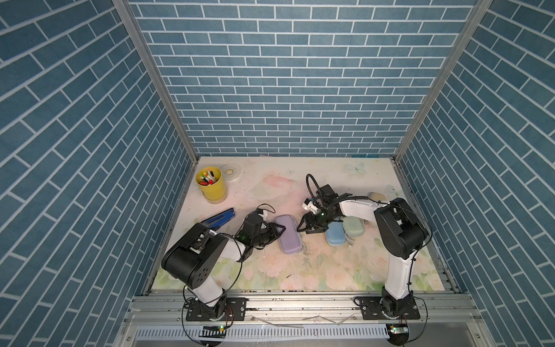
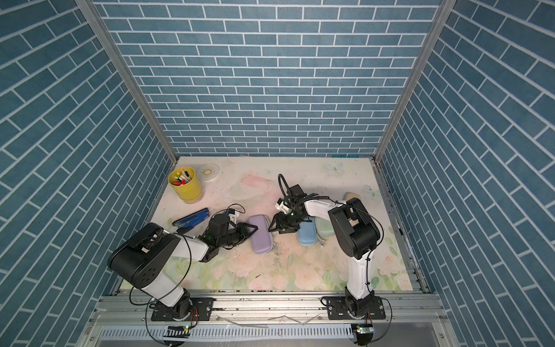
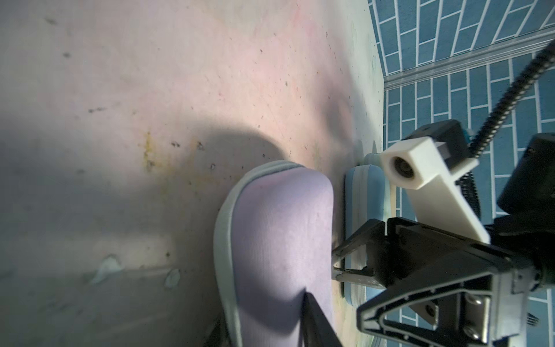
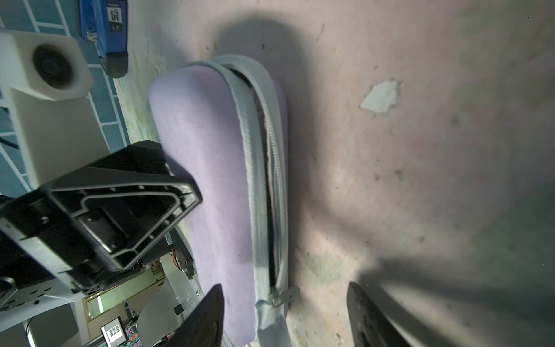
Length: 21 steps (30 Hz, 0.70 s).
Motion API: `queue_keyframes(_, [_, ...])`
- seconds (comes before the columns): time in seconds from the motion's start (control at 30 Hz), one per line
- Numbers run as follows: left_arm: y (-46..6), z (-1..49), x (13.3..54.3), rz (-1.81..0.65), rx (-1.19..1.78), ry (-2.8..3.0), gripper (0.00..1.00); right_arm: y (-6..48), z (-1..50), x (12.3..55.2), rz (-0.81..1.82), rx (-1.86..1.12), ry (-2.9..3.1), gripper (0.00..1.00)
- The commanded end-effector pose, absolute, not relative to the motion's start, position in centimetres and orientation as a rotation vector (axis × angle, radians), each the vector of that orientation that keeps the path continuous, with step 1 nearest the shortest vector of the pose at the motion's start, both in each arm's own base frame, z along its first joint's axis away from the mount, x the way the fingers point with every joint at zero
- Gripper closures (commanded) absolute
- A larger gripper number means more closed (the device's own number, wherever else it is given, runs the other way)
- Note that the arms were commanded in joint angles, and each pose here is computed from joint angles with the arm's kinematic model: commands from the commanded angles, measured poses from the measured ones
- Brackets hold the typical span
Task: Put umbrellas into zippered umbrella sleeves
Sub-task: Pick up the umbrella sleeve at the center of the board.
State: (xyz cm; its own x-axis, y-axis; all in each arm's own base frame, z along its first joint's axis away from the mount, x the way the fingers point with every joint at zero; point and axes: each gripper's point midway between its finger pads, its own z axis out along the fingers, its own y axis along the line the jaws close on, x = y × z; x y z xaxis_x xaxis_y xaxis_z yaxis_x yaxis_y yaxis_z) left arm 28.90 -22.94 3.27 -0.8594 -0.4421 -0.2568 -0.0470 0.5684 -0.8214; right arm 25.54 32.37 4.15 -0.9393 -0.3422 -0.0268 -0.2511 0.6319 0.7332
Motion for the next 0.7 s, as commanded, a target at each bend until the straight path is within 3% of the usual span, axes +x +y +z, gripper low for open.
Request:
queue_keyframes(0.0, [-21.1, -1.4, 26.6, -1.116, -0.489, 2.5, 0.72, 33.8, 3.7, 24.5, -1.24, 0.537, -2.667, 0.35])
queue_keyframes(0.27, [-22.9, -1.0, 28.1, -1.292, -0.558, 2.381, 0.77, 37.3, 2.2, 23.2, -1.311, 0.571, -2.587, 0.49])
queue_keyframes(0.47, [-23.7, 0.3, 28.8, -1.328, -0.531, 2.347, 0.75, 37.7, 3.8, 24.8, -1.439, 0.486, -2.628, 0.73])
queue_keyframes(0.53, [-23.8, 1.5, 29.0, -1.353, -0.519, 2.321, 0.69, 37.3, 4.8, 25.7, -1.502, 0.424, -2.651, 0.81])
queue_keyframes(0.67, [-22.4, 4.9, 30.0, -1.403, -0.548, 2.226, 0.41, 36.6, 7.8, 27.2, -1.617, 0.367, -2.699, 0.88])
